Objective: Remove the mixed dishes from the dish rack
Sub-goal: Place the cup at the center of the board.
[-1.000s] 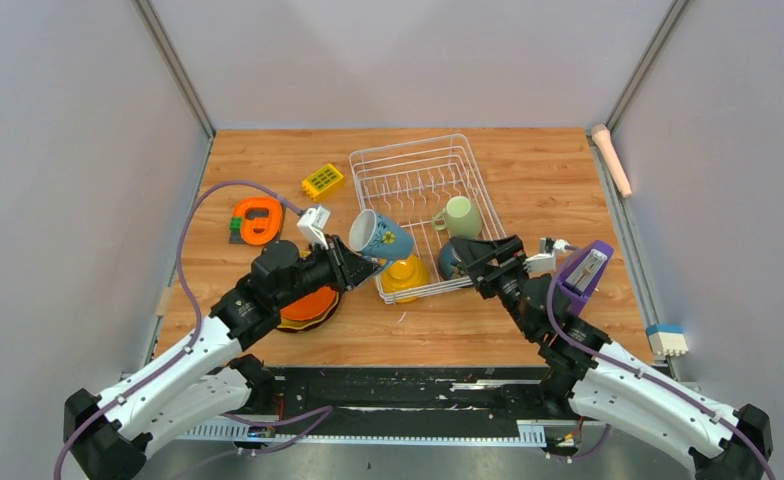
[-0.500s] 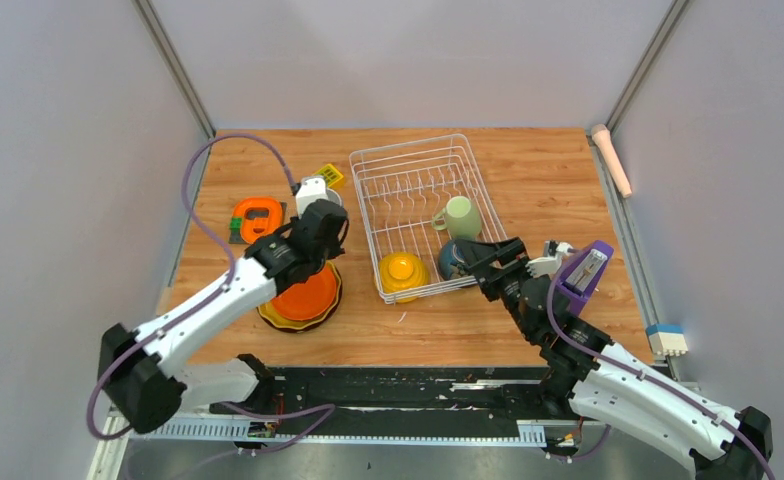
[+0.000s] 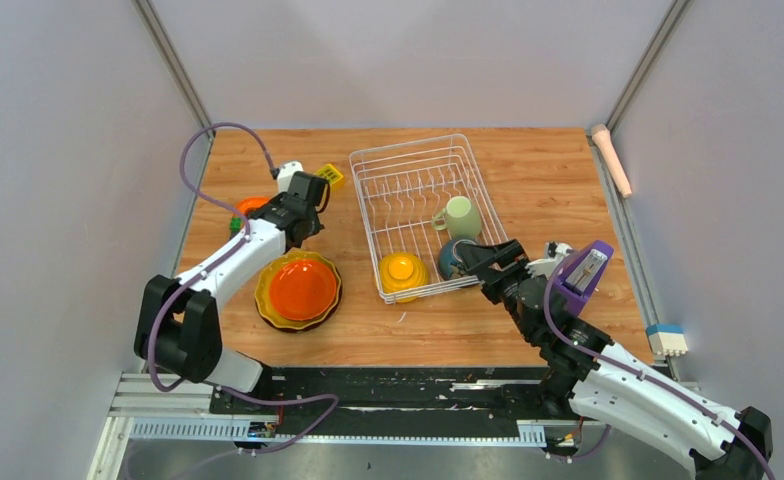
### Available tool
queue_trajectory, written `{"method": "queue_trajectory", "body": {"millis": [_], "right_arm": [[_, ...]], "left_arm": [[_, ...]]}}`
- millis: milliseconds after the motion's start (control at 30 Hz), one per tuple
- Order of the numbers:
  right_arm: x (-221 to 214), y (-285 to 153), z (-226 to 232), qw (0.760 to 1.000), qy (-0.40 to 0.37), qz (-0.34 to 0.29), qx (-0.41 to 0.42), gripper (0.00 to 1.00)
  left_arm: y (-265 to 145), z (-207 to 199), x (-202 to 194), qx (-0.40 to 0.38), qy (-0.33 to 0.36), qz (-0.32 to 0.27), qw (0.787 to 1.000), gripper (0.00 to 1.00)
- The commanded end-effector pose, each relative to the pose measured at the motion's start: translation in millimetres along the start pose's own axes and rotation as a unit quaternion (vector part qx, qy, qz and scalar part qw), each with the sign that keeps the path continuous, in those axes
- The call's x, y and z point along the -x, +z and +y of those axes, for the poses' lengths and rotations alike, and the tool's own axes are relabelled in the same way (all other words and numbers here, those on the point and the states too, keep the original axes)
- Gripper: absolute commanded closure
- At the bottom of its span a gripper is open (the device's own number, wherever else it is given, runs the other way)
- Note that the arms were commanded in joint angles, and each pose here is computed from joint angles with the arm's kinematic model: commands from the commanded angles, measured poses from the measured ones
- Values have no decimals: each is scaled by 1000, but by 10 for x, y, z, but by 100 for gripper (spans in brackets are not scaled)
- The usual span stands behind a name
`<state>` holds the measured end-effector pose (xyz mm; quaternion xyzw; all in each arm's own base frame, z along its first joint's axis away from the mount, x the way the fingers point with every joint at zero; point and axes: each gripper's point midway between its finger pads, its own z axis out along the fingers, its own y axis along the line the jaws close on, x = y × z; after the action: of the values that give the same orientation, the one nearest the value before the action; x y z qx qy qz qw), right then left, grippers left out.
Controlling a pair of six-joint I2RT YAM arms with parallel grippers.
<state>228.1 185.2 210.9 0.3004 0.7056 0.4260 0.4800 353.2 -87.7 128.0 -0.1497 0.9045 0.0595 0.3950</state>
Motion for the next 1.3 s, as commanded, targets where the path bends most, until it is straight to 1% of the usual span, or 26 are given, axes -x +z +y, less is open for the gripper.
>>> {"method": "queue_trajectory", "body": {"millis": [0, 67, 133, 267, 433, 700, 767, 800, 833, 867, 900, 933, 967, 1033, 1067, 1100, 1133, 1167, 1233, 1267], "right_arm": [[91, 0, 34, 1000, -4, -19, -2, 0], [88, 5, 10, 1000, -4, -20, -4, 0], [86, 9, -9, 1000, -5, -21, -7, 0], [91, 7, -38, 1000, -7, -23, -11, 0], [108, 3, -65, 999, -11, -28, -16, 0], [139, 10, -117, 999, -14, -38, -25, 0], [145, 11, -125, 999, -15, -40, -26, 0], [142, 10, -131, 999, -17, -39, -27, 0], [142, 10, -138, 999, -19, -39, -28, 0], [139, 8, -138, 999, -19, -38, -28, 0], [141, 9, -142, 999, -21, -39, -29, 0], [144, 10, -134, 999, -23, -38, -29, 0], [145, 10, -127, 999, -26, -38, -28, 0], [139, 16, -129, 998, -30, -37, -30, 0], [139, 17, -124, 998, -33, -36, -30, 0], [136, 21, -122, 998, -37, -35, -31, 0], [136, 23, -119, 998, -42, -34, -32, 0], [131, 26, -121, 998, -47, -33, -34, 0], [135, 32, -117, 997, -62, -31, -38, 0], [141, 36, -101, 996, -69, -30, -40, 0]], "left_arm": [[218, -81, 381, -44, -54, -58, 996, 100], [340, -56, 381, -43, -51, -64, 996, 100], [438, -52, 350, -41, -44, -58, 997, 100], [590, -127, 243, -47, -36, -35, 998, 100], [763, -124, 76, -30, -33, -4, 999, 100], [890, -156, -75, -25, -32, 28, 999, 100], [881, -144, -100, -21, -33, 36, 999, 98], [864, -137, -93, -20, -35, 36, 999, 91], [849, -117, -98, -15, -36, 39, 998, 86], [817, -112, -69, -15, -38, 37, 998, 73], [795, -100, -76, -14, -40, 39, 998, 66], [756, -98, -53, -17, -41, 37, 998, 51], [734, -101, -58, -20, -42, 39, 998, 46], [670, -102, -52, -28, -46, 39, 998, 27], [631, -90, -49, -30, -47, 38, 998, 23], [607, -94, -55, -34, -48, 40, 997, 16], [562, -81, -54, -36, -50, 40, 997, 12], [540, -81, -56, -40, -51, 42, 997, 6], [430, -76, -21, -49, -54, 39, 997, 1], [395, -63, -38, -50, -54, 44, 996, 1]]}}
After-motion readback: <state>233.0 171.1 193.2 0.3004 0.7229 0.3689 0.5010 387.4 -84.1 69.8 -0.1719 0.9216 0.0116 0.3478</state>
